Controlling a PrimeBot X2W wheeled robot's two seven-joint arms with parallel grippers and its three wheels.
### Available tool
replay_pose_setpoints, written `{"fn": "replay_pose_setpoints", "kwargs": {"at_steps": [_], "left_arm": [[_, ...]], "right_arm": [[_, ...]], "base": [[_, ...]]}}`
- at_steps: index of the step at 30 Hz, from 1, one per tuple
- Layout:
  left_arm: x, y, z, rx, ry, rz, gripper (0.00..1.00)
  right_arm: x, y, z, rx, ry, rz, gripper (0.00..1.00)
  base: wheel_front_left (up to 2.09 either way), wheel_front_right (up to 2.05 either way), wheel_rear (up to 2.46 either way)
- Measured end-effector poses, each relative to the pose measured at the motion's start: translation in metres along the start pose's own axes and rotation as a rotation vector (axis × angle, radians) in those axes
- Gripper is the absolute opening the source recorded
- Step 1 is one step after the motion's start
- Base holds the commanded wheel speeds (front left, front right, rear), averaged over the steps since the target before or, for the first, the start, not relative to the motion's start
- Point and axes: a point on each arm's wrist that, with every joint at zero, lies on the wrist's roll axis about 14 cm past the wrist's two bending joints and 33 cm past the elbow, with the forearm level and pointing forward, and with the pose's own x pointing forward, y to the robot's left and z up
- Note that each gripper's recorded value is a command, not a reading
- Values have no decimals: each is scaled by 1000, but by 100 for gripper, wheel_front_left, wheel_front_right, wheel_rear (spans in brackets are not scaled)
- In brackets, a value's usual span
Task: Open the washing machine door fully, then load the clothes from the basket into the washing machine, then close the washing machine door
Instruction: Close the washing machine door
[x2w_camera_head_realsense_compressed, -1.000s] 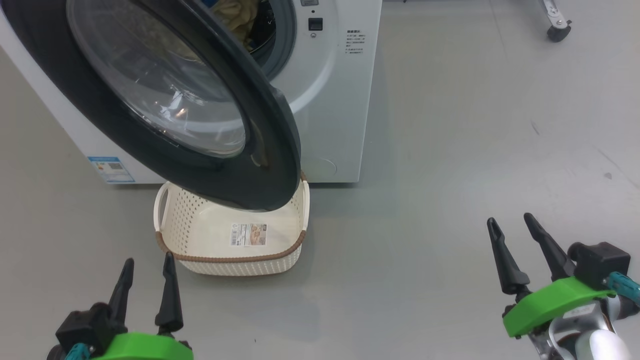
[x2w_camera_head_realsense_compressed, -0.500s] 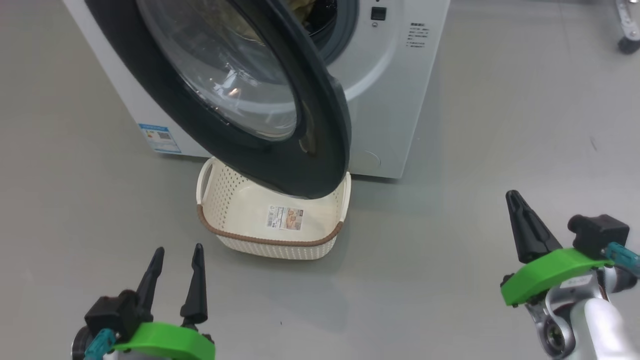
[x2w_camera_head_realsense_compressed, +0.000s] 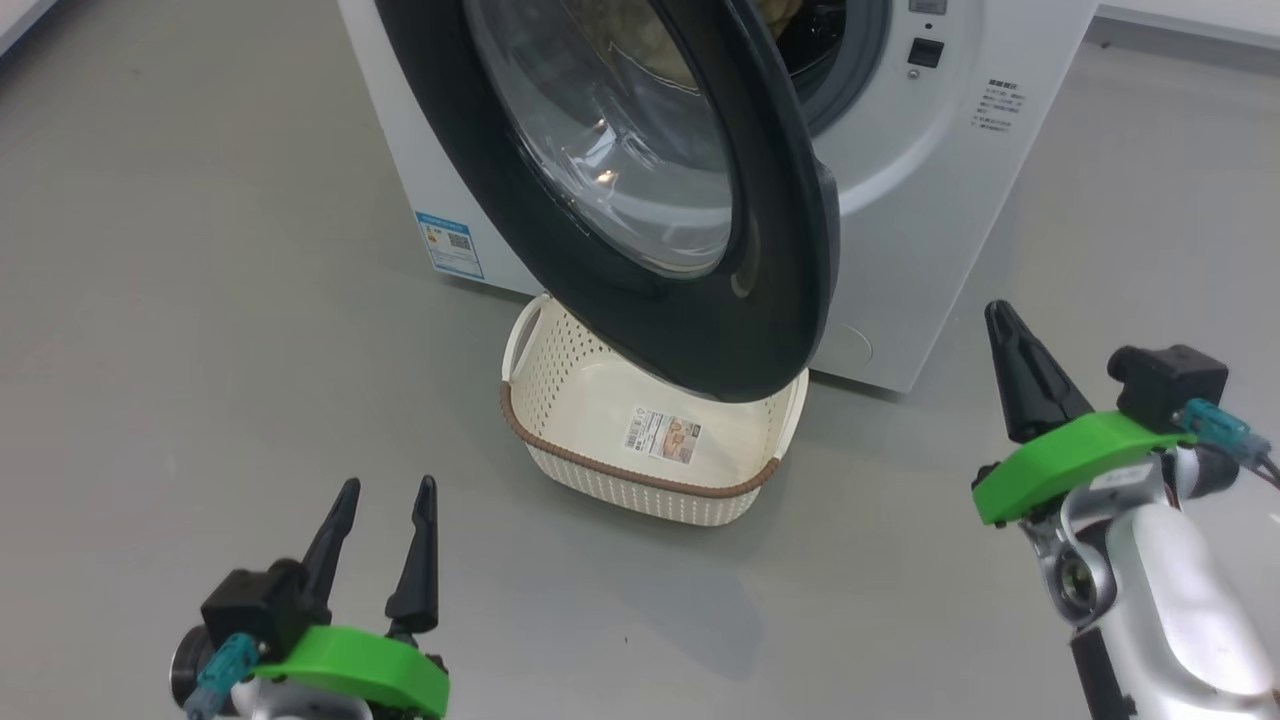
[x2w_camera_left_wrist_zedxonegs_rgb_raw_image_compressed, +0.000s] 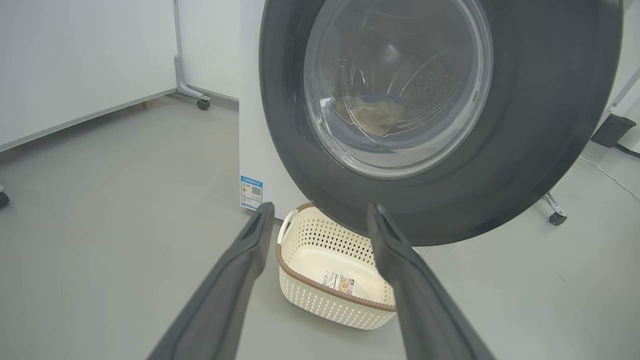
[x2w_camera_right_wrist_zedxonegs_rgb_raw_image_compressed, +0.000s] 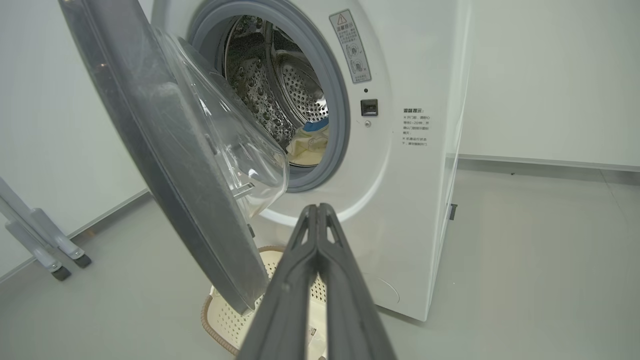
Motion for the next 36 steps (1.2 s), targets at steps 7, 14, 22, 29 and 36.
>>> {"fn": "replay_pose_setpoints", "kwargs": {"at_steps": [7,14,22,29,36], "left_arm": [[-5,3,3,-6,-18,13,100],[-7,2,4,-10,-25,11,100],[-9,7,6,-7,-28,26,100],[-8,10,4,-15,-25,42,100],[0,12,6,-12,-32,52,100]], "right_arm": [[21,27,62,-62,-180,81,0],[23,103,137,-93,-392,300,0],[24,143,108,-93,-283,423,0],[31,154,48,-88,-99,469,0],[40,158,6,-81,26,492,0]], "base": [[0,0,0],[0,0,0],[0,0,0],[0,0,0],[0,0,0]]}}
